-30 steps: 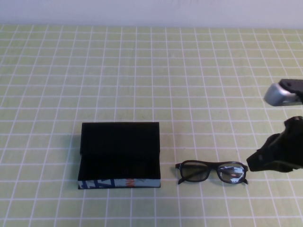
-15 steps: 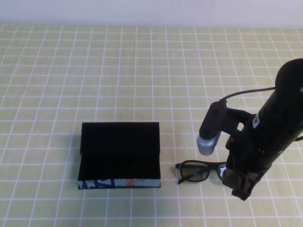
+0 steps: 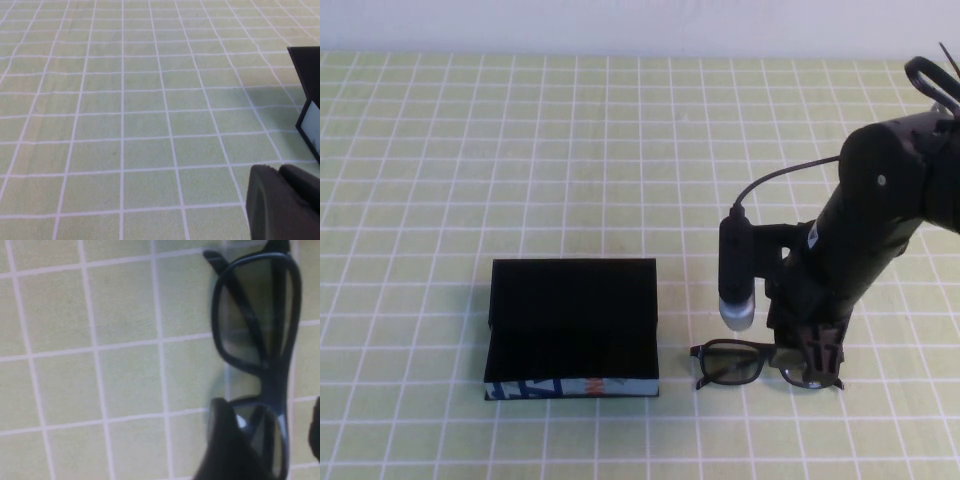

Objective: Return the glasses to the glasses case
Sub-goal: Pick up the glasses from the table

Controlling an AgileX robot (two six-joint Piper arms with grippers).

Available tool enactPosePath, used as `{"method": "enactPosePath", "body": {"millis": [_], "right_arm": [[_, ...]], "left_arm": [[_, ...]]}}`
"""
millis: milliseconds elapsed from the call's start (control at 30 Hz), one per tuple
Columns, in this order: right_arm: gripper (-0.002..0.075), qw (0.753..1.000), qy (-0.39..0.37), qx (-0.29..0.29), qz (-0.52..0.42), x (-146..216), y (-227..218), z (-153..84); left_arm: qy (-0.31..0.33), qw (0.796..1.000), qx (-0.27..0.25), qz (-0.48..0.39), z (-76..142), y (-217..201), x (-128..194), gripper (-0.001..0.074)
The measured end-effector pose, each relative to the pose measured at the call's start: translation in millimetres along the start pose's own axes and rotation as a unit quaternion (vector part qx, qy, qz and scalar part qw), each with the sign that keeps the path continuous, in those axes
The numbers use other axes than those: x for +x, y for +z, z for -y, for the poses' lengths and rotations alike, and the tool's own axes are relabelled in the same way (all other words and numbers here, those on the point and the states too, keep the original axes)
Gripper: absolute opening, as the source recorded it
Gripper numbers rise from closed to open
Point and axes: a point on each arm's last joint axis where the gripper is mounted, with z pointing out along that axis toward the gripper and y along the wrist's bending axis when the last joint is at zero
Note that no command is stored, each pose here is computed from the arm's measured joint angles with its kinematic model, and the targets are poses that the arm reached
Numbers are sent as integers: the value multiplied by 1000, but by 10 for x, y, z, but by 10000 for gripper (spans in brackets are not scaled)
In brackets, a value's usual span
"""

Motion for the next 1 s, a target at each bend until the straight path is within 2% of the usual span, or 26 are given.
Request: {"method": "enactPosePath", "body": {"millis": [100, 200, 500, 1000], "right_arm": [[363, 1000, -19, 3, -8, -49, 68, 114], [386, 999, -34, 1, -21, -88, 144, 223], [395, 998, -46, -19, -43, -146, 411, 402], [395, 997, -39, -40, -60, -86, 598, 455]], "left_arm": [[0, 1000, 0, 0, 0, 0, 0, -4], [0, 1000, 0, 0, 0, 0, 0, -4], [0, 1000, 0, 0, 0, 0, 0, -4], [0, 1000, 0, 0, 0, 0, 0, -4]]}}
